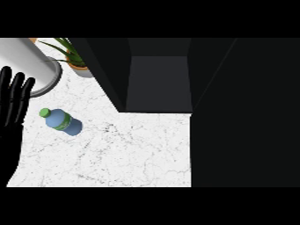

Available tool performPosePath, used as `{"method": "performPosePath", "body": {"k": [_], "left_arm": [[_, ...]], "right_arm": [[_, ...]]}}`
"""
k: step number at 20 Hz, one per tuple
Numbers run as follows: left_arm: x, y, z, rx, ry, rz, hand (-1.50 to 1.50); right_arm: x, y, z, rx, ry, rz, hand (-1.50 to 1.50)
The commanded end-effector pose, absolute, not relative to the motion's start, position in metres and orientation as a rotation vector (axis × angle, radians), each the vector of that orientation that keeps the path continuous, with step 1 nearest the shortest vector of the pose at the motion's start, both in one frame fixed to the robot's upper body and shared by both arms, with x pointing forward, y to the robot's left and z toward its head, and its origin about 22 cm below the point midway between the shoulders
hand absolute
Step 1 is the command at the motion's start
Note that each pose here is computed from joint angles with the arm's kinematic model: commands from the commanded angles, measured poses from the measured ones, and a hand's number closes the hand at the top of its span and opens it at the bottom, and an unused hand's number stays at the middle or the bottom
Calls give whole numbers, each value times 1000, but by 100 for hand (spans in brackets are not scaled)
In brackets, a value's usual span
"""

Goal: Pick up the bottled water, place it into the cabinet and close the cabinet

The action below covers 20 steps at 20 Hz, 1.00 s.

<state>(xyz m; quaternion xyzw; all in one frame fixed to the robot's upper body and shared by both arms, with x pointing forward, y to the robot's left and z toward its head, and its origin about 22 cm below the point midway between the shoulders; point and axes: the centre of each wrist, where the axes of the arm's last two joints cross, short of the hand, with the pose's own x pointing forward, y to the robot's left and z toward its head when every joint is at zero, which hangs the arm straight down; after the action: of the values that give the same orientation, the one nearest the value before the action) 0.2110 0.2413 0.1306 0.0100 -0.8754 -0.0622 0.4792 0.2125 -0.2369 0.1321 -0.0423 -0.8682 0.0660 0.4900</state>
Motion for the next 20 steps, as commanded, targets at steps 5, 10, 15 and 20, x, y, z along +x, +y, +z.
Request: {"method": "performPosePath", "body": {"k": [5, 10, 15, 20], "left_arm": [[205, 278, 135, -257, -2095, -301, -150], [193, 266, 108, -520, -1764, -205, -150], [158, 292, 149, -537, -1744, -220, -150], [140, 288, 167, -550, -1729, -200, -150]], "right_arm": [[174, -249, 117, -60, -2056, 116, -150], [163, -229, 117, 254, -1901, 105, -150], [120, -257, 149, 264, -1889, 131, -150], [110, -253, 165, 271, -1895, 131, -150]]}}
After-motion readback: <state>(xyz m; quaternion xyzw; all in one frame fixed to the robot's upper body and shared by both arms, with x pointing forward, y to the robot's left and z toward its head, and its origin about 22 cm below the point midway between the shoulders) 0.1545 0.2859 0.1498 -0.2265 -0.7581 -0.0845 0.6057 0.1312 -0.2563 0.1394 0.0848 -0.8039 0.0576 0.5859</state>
